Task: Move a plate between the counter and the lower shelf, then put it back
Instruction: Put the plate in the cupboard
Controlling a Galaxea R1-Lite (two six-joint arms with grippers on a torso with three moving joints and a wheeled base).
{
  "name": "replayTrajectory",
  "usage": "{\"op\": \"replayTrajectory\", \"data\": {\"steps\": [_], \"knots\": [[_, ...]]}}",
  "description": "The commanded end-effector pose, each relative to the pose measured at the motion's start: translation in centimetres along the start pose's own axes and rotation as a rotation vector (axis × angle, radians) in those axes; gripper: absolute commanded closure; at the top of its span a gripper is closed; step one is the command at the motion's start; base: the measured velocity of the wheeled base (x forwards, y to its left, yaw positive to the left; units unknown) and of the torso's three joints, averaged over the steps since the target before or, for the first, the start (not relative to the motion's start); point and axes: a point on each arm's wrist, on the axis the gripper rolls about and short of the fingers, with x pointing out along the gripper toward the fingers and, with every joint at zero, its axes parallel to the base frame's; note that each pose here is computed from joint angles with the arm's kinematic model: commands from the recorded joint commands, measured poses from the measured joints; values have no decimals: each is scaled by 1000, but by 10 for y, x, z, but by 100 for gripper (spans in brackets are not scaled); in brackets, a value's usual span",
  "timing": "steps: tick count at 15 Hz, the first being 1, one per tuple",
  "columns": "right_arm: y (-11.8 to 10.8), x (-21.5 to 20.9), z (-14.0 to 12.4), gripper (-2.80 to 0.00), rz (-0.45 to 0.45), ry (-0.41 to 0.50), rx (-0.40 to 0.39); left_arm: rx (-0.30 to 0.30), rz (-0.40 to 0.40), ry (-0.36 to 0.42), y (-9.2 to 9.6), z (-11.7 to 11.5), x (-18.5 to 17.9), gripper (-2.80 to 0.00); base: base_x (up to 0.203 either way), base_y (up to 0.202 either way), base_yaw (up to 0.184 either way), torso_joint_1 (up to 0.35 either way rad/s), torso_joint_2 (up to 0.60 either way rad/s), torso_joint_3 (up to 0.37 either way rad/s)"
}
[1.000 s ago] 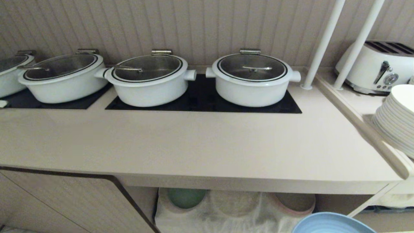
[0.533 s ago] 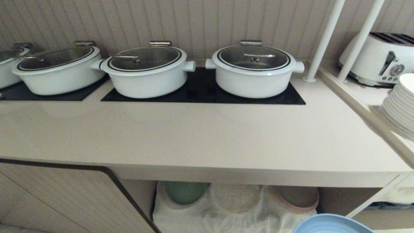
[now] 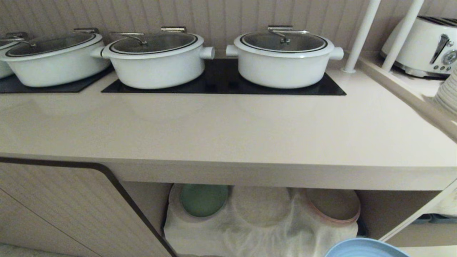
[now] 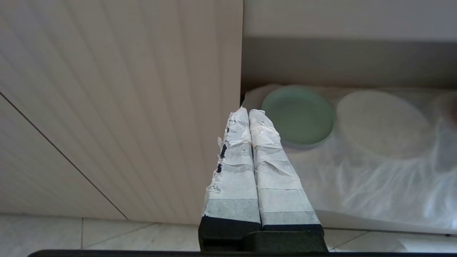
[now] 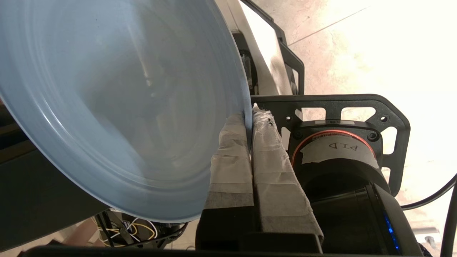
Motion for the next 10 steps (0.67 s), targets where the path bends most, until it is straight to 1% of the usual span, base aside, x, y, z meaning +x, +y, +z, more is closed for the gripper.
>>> {"op": "replayTrajectory", "data": {"steps": [1,10], "knots": [[0,0,0,0,-1,4,4,0,0,0,0,0,0,0,0,0,0,-241,535,299],[0,0,0,0,-2,2,3,0,0,0,0,0,0,0,0,0,0,-213,502,288]]}}
